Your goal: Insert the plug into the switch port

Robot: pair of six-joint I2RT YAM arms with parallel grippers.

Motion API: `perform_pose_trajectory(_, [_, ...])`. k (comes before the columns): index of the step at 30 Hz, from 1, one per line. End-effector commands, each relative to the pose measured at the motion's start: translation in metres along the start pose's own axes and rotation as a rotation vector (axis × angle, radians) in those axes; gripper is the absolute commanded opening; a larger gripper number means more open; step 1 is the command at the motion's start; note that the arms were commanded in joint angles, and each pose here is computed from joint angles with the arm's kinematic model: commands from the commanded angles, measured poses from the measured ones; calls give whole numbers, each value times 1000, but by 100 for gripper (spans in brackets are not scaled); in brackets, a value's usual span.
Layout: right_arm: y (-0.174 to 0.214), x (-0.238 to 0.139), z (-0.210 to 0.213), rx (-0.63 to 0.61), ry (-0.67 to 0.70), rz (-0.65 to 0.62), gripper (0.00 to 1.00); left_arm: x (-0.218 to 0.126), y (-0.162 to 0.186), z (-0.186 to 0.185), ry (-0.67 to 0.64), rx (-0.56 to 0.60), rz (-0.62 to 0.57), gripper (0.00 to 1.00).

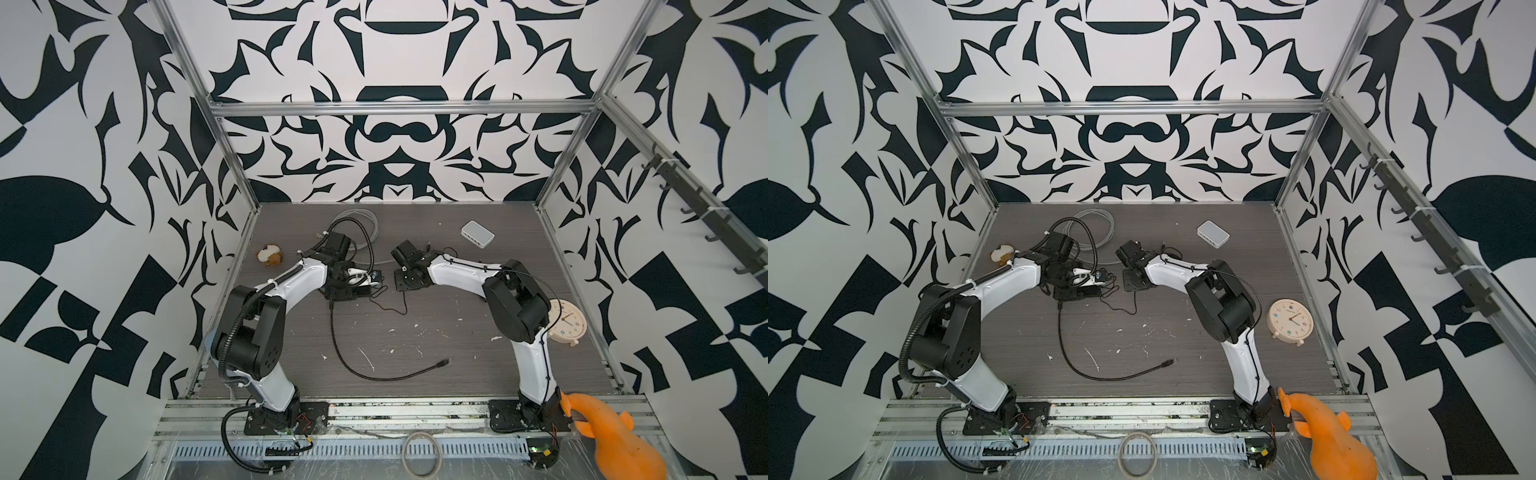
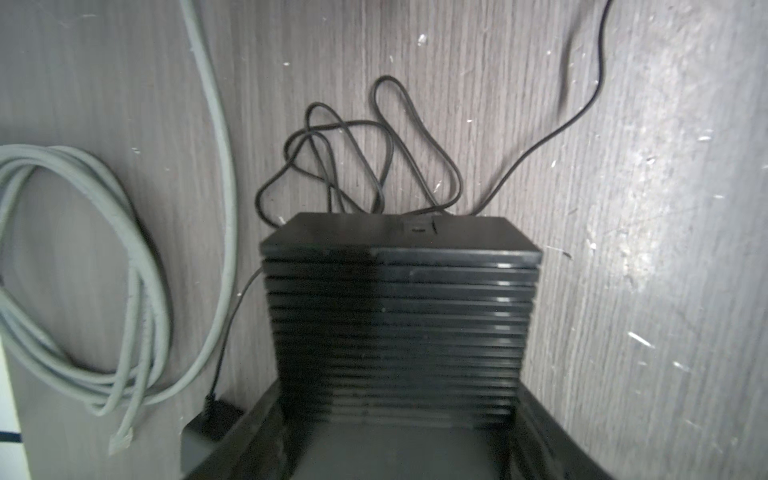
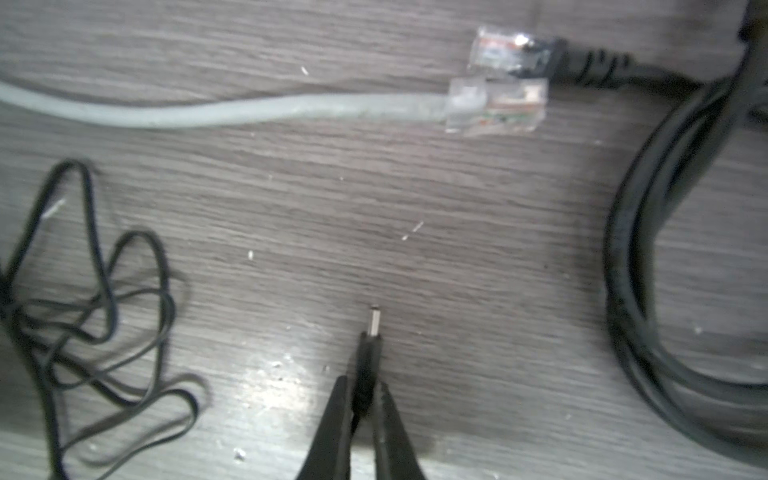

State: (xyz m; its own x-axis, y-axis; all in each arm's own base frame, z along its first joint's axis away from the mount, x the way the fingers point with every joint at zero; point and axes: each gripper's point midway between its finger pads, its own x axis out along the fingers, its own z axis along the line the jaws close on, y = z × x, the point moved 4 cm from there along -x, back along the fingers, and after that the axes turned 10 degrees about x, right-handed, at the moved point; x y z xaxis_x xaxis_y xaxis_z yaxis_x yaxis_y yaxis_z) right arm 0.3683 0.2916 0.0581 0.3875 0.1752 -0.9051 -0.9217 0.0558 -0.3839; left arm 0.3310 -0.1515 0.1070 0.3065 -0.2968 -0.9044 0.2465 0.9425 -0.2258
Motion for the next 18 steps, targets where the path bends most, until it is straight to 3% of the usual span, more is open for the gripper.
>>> perform_pose_trajectory(1, [25,7,-18,-58,60,93,7,-10,-5,2,-19,10,-39,44])
perform_pose_trajectory(7, [14,7,-14,-214,-97,137,2,-12,-10,0,-11,13,-73,44])
perform_pose_trajectory(18, [-9,-47,-5,-617,-407,140,0,-25,-18,2,10,11,-114,44])
